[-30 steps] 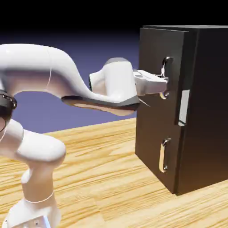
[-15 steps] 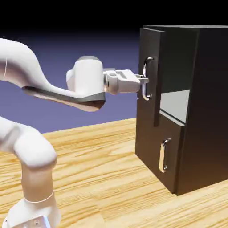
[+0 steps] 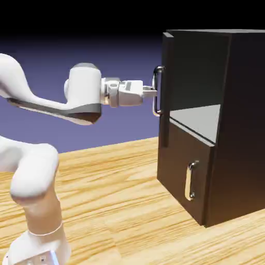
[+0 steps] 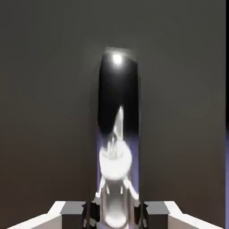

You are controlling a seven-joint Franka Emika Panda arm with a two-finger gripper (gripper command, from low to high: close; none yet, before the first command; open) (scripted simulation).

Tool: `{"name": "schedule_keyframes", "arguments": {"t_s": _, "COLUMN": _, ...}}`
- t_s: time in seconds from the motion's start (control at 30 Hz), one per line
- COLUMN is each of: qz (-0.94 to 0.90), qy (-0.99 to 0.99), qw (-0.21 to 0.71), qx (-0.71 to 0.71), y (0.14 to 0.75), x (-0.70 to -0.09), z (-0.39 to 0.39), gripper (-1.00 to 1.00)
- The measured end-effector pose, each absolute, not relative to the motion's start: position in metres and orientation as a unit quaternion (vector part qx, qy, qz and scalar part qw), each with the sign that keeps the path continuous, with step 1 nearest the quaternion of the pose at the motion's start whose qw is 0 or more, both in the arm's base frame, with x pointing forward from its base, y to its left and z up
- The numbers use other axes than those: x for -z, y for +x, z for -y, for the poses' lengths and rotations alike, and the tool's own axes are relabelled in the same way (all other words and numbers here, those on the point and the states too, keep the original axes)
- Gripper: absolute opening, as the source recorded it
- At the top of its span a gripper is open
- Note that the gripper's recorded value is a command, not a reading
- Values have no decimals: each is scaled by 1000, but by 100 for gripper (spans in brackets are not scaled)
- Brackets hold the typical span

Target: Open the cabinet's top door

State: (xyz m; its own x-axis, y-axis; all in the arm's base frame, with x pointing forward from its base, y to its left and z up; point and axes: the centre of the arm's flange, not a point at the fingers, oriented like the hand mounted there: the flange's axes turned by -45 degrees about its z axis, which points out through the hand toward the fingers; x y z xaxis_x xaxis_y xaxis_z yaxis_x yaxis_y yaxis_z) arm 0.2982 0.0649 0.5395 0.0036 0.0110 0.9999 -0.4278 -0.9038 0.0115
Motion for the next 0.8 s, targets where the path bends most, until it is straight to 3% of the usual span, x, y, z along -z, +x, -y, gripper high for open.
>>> {"name": "schedule_keyframes", "arguments": {"t_s": 0.8, "qz": 238, "qy": 667, "qw": 234, "qx": -666, "y": 254, "x": -540, "z": -133, "gripper": -100}}
